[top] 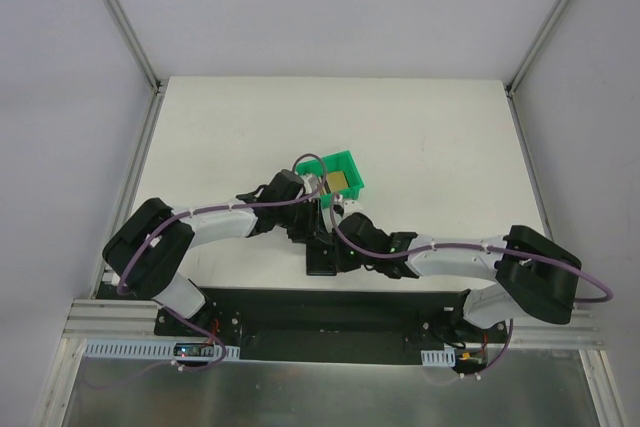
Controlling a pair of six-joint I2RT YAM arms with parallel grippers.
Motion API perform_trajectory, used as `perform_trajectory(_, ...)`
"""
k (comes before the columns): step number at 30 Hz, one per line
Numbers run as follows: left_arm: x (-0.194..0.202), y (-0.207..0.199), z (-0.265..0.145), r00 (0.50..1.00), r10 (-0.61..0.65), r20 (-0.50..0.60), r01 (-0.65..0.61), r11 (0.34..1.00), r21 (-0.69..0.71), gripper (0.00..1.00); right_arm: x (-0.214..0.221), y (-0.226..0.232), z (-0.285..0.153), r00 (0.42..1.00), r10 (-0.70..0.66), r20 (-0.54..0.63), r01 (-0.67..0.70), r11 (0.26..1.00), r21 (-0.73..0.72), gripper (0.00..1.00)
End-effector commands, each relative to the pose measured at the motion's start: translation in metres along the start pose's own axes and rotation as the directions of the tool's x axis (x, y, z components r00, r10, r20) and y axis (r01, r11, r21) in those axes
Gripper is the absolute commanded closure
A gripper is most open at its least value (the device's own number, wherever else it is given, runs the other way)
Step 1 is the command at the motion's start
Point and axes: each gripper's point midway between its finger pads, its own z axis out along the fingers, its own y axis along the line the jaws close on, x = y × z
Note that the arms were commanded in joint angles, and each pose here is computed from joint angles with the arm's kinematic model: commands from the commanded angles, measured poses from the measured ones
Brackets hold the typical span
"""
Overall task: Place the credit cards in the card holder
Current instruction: Close the card holder at the center of the board.
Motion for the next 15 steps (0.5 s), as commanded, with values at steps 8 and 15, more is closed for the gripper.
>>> perform_trajectory(8, -0.006, 0.006, -0.024, 0.992, 0.112, 0.062, -0.107, 0.991, -0.083, 0.64, 0.003, -0.023, 0.009, 0.998, 0.057, -0.004, -0.057, 0.995, 0.077, 1.00)
perform_trajectory(15, 0.001, 0.013, -0.030, 0.985, 0.167, 0.052, -0.162, 0.982, -0.094, 0.68, 0.001, -0.023, 0.009, 0.998, 0.062, -0.005, -0.061, 0.994, 0.088, 0.99)
